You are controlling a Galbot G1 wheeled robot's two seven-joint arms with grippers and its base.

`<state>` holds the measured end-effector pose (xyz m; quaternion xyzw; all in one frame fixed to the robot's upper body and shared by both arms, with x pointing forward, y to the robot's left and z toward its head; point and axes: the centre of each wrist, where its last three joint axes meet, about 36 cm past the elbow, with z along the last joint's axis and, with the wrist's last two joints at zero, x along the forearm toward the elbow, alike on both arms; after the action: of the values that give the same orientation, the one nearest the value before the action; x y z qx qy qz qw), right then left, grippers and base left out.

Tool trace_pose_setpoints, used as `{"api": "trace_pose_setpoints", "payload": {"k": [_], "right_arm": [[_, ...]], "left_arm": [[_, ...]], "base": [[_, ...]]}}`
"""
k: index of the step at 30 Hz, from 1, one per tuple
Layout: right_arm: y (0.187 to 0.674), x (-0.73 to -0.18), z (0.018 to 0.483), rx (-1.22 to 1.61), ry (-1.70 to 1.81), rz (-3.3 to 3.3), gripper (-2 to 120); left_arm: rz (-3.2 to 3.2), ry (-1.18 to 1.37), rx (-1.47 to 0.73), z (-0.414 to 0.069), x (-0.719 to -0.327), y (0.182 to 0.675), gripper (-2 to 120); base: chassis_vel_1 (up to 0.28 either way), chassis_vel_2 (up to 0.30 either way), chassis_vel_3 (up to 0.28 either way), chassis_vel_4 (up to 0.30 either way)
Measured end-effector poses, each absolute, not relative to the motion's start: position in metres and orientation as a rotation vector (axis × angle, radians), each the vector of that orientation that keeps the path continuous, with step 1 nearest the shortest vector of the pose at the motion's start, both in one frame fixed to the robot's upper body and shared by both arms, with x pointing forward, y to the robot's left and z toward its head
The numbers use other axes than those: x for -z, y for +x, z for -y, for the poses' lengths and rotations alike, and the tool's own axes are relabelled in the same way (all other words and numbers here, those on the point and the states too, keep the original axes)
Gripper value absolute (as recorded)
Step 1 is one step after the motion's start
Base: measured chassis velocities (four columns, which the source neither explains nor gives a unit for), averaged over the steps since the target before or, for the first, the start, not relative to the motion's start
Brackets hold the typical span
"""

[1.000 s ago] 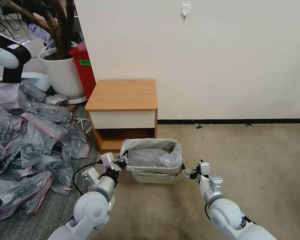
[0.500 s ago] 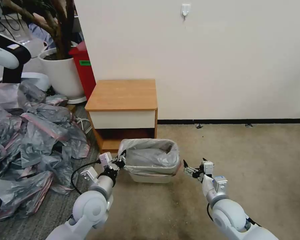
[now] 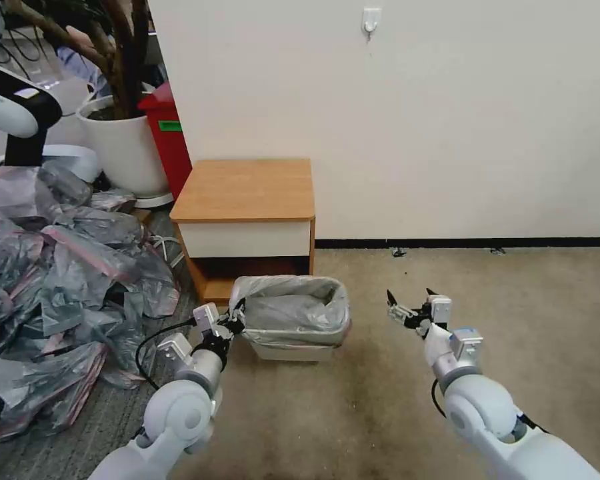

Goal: Pick up the garbage bag from the table and place it over the trash can.

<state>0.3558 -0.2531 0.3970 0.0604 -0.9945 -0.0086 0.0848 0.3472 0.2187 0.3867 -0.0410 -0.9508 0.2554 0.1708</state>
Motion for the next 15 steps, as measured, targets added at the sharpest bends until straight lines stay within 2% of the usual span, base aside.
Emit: {"api": "trace_pose_setpoints", "payload": {"k": [7, 8, 9, 10, 12, 15], "right_arm": [[0.347, -0.426, 0.238, 0.036, 0.326, 3.007, 64], [0.347, -0.426, 0.238, 0.036, 0.326, 3.007, 64], [0.344, -0.432, 0.235, 0.023, 0.383, 3.015, 55], [0.342, -0.436, 0.233, 0.007, 0.437, 3.019, 52], [0.34, -0.436, 0.232, -0.001, 0.458, 3.019, 50], [0.332, -0.436, 0.227, -0.095, 0.664, 2.992, 32]], "left_arm": [[2.743, -0.137, -0.667, -0.217, -0.384, 0.346, 9], [2.743, -0.137, -0.667, -0.217, -0.384, 0.346, 9], [2.763, -0.147, -0.636, -0.218, -0.382, 0.345, 9], [2.782, -0.157, -0.603, -0.218, -0.38, 0.344, 9], [2.788, -0.162, -0.589, -0.218, -0.379, 0.344, 9], [2.828, -0.207, -0.501, -0.217, -0.373, 0.341, 9]], "base": [[0.0, 0.0, 0.0, 0.0], [0.0, 0.0, 0.0, 0.0], [0.0, 0.0, 0.0, 0.0], [0.0, 0.0, 0.0, 0.0], [0.0, 0.0, 0.0, 0.0], [0.0, 0.0, 0.0, 0.0]]}}
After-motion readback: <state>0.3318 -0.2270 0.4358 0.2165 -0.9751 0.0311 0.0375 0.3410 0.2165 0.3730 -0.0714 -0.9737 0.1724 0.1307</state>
